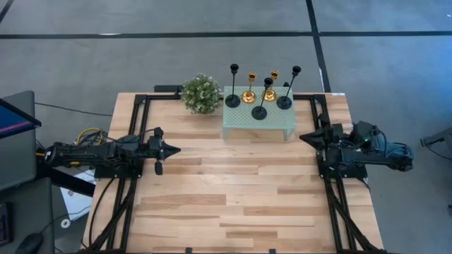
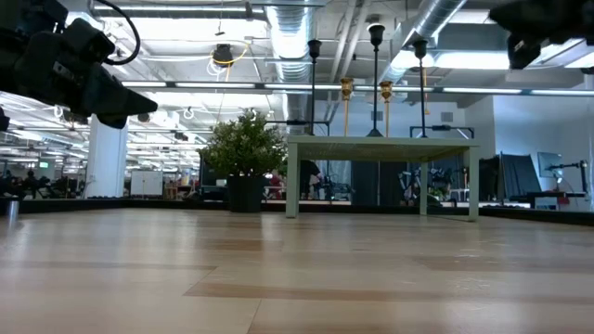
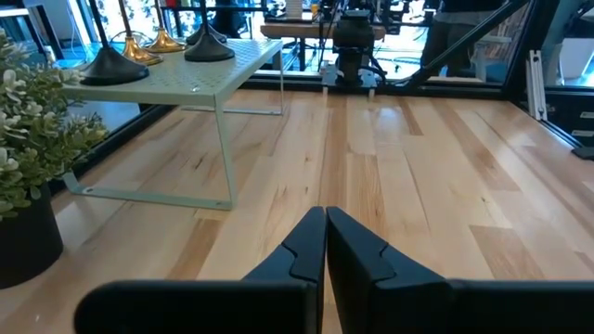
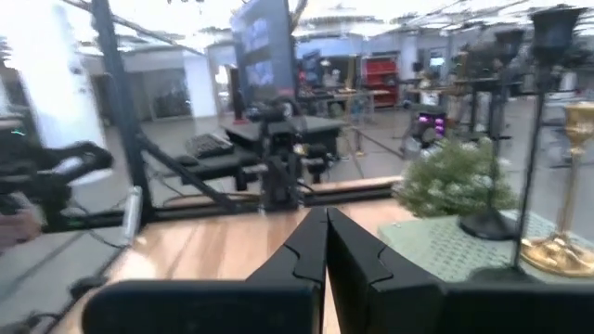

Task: Pick & Place candle stick holders
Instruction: Return to Home Position

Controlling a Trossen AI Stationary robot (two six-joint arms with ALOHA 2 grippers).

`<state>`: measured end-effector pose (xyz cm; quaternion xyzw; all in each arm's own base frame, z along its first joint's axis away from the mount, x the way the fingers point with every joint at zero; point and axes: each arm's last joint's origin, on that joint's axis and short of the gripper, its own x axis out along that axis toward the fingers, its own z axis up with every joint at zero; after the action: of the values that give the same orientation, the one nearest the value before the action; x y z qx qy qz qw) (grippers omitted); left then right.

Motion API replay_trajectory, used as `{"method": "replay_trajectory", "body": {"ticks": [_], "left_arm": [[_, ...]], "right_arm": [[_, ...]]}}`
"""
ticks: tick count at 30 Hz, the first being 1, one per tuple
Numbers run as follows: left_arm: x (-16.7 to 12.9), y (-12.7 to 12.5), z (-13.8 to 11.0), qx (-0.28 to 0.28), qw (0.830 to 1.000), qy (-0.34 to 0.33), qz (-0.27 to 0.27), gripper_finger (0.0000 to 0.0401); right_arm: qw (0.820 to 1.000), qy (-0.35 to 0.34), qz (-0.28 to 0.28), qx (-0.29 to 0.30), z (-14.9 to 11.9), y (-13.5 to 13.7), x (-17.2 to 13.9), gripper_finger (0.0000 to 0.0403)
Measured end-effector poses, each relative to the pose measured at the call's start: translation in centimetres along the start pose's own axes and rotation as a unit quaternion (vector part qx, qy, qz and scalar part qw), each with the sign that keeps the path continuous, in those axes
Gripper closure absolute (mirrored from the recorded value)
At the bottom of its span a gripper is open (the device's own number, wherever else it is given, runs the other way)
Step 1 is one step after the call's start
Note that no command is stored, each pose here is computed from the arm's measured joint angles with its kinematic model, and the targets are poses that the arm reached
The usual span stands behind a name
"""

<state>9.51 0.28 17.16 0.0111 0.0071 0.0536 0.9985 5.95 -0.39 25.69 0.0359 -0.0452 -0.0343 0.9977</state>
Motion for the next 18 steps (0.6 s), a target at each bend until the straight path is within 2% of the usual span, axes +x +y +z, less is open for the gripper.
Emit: {"method": "replay_trajectory", "body": {"ticks": [4, 11, 18], "left_arm": [[0.0, 0.0, 0.0, 0.0, 1.0, 0.0, 0.0, 0.0389], [0.0, 0.0, 0.0, 0.0, 1.0, 0.0, 0.0, 0.0389], [0.0, 0.0, 0.0, 0.0, 1.0, 0.0, 0.0, 0.0389]], "right_arm": [[1.0, -0.008, -0.012, -0.014, -1.5, -0.2, 0.8, 0.0403], [0.999, 0.035, -0.006, -0.022, -4.7, -0.3, 1.8, 0.0403], [0.998, 0.054, 0.019, -0.026, -6.9, -0.3, 2.4, 0.0403]]}}
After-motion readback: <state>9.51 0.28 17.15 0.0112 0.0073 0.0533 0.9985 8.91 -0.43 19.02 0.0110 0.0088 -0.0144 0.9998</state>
